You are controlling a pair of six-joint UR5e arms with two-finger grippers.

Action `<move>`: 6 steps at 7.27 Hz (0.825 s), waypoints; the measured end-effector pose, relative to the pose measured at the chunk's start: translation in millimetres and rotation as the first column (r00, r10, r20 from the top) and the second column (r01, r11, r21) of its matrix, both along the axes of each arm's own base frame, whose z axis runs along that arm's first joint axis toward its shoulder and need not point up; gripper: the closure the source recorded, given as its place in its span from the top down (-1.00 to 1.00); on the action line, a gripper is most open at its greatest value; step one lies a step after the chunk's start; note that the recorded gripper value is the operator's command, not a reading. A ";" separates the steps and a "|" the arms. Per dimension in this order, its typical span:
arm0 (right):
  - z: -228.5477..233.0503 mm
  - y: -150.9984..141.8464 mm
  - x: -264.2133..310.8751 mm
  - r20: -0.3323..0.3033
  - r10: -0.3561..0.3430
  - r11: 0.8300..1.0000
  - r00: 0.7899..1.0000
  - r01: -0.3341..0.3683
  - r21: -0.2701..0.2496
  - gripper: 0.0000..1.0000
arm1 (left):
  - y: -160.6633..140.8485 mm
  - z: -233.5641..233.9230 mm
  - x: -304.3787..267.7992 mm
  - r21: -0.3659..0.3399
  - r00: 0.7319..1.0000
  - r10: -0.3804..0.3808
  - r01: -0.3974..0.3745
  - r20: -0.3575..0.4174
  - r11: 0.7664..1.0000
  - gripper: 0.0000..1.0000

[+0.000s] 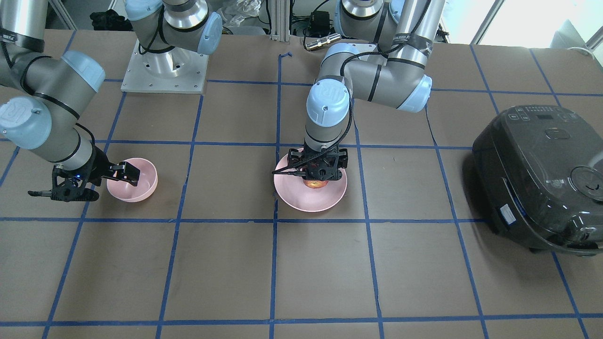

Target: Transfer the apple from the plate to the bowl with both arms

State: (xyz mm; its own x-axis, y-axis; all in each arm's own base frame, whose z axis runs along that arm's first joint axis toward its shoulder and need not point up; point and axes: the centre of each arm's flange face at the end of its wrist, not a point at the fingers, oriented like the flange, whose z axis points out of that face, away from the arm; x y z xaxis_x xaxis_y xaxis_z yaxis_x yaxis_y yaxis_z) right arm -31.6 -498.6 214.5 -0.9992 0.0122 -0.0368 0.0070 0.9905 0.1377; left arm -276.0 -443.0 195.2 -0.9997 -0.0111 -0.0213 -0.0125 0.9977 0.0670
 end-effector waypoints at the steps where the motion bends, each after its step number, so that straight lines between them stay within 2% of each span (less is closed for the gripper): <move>1: -3.9 3.6 -0.6 -0.005 0.004 1.000 1.000 -0.004 0.016 0.40 | -1.1 -6.6 -0.4 -0.001 1.000 0.000 0.000 0.000 1.000 -0.05; 2: -9.8 8.5 0.5 -0.003 0.008 0.999 1.000 -0.008 0.032 -0.59 | -2.5 -8.6 -0.8 -0.006 1.000 0.000 0.000 -0.001 1.000 -0.39; 3: -14.8 12.5 1.4 0.001 0.017 0.999 1.000 -0.017 0.045 -1.00 | -4.3 -5.4 -1.3 -0.019 1.000 -0.002 0.002 -0.004 1.000 -0.56; 5: -16.9 13.9 0.0 0.003 0.071 0.996 0.997 -0.071 0.051 -1.00 | -14.7 21.6 -2.4 -0.077 1.000 0.006 -0.007 -0.023 0.997 -0.62; 6: -14.2 12.0 -2.6 -0.009 0.091 0.995 0.996 -0.091 0.051 -1.00 | -23.3 48.0 -4.0 -0.112 0.999 0.010 -0.013 -0.034 0.994 -0.71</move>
